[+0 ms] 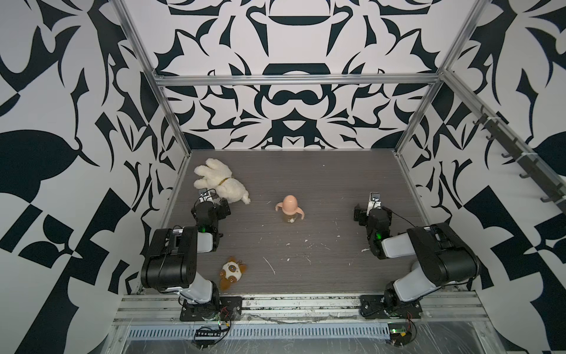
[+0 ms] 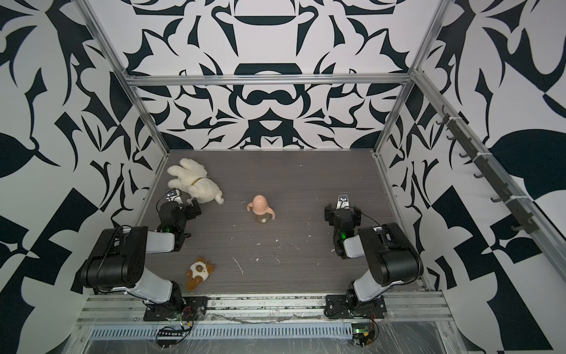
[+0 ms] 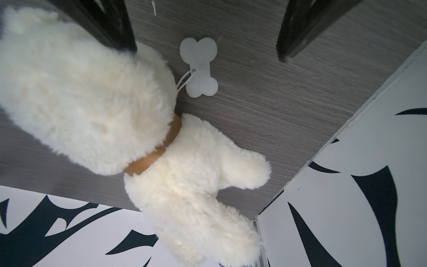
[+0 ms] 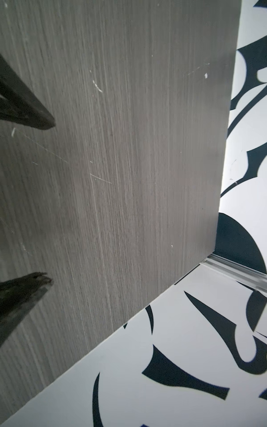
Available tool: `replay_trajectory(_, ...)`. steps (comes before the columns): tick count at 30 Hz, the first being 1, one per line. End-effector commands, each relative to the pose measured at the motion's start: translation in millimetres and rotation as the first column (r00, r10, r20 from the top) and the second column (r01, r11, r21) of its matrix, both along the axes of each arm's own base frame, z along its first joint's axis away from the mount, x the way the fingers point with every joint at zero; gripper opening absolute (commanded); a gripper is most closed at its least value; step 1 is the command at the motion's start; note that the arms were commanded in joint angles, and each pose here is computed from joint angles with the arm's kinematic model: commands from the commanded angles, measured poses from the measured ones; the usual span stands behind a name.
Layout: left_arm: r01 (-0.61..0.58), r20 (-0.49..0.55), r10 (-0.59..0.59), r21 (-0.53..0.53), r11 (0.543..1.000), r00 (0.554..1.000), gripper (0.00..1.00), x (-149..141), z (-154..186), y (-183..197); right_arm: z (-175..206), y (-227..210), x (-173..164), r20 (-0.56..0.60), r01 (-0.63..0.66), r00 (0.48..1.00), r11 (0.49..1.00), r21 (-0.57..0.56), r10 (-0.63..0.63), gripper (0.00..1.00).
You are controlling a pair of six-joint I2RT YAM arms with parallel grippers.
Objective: Assemble the baby bottles
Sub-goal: Reset both arms
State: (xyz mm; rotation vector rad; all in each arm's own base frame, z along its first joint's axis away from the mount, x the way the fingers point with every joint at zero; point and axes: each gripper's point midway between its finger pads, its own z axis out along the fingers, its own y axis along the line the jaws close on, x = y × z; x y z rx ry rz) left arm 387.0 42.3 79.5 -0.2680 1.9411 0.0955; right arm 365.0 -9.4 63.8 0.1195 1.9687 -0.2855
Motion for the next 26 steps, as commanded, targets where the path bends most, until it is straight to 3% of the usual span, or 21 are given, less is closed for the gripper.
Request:
replay_trajectory(1,0.006,0.036,-0.006,0.005,1.000,0.999,0.99,3.6,10.2,0.5,22.9,-11.4,12.7,0.074,0.065,0.995,0.998,0.019,-0.067,1.00)
replay_trajectory(4,0.006,0.036,-0.006,0.005,1.000,0.999,0.99,3.6,10.4,0.5,26.6,-12.6,4.9,0.115,0.067,0.991,0.997,0.025,-0.069,1.00)
replay_trajectory(6,0.006,0.036,-0.006,0.005,1.000,0.999,0.99,3.5,10.3,0.6,20.5,-13.2,12.8,0.058,0.074,0.996,0.997,0.017,-0.075,1.00)
replay_trajectory(26,0.006,0.036,-0.006,0.005,1.000,0.999,0.99,3.5,10.4,0.5,20.3,-8.8,13.2,0.058,0.042,0.997,0.999,0.014,-0.043,1.00)
